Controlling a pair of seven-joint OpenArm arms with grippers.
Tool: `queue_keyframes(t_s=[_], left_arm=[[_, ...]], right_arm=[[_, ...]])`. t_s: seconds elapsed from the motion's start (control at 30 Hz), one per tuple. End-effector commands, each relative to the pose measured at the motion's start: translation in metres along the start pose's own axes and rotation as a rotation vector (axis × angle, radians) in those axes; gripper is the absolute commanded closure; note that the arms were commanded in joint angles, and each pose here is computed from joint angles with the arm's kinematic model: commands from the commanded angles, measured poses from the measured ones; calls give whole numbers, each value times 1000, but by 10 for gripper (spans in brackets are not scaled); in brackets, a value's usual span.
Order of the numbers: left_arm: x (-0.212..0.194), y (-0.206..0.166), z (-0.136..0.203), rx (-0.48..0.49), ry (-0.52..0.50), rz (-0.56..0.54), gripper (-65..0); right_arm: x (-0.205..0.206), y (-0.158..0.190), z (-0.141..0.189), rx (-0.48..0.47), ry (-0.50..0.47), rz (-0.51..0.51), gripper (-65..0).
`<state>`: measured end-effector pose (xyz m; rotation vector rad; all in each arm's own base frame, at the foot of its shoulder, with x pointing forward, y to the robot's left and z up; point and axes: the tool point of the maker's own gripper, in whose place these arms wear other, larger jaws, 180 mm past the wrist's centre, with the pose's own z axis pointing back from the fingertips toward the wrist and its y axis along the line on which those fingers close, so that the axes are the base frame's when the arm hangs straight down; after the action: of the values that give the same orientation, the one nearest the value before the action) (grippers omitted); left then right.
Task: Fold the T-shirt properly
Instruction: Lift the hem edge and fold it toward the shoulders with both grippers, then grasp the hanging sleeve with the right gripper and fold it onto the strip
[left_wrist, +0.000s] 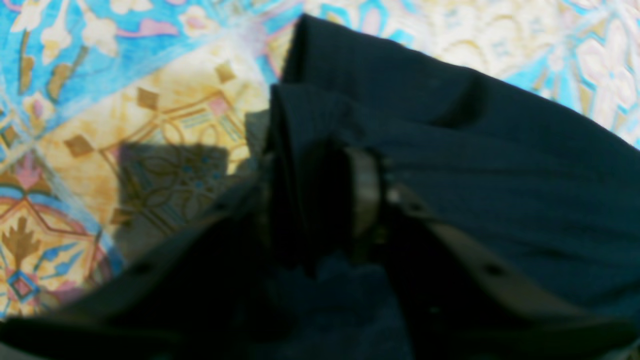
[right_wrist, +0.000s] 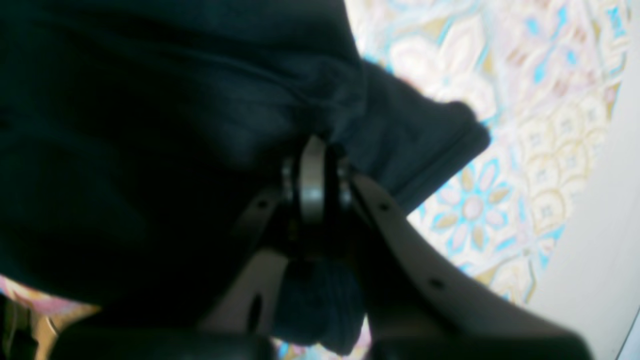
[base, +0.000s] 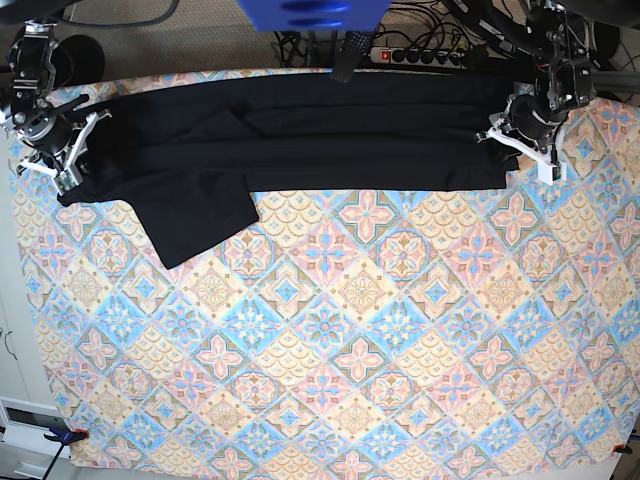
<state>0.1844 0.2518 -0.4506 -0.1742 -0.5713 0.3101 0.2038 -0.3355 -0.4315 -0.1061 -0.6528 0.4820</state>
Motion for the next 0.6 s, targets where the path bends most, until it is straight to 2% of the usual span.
queue_keyframes(t_s=[0.0, 0.07, 0.23, 0.33, 0.43, 0.57], left_arm=[[11, 3, 3, 4, -32, -11, -242], [9, 3, 3, 3, -18, -9, -262], [4, 2, 3, -2, 21, -4, -268], [6, 1, 4, -4, 14, -3, -269], [19, 9, 13, 1, -48, 74, -269], [35, 20, 23, -13, -122, 196, -269]], right_arm=[[13, -17, 6, -37, -40, 17, -51], [14, -18, 6, -39, -41, 16, -100], [23, -21, 8, -49, -62, 32, -211], [38, -38, 21, -106, -101, 43, -273], [47, -66, 42, -201, -140, 30, -281], [62, -63, 49, -230, -193, 13, -281]])
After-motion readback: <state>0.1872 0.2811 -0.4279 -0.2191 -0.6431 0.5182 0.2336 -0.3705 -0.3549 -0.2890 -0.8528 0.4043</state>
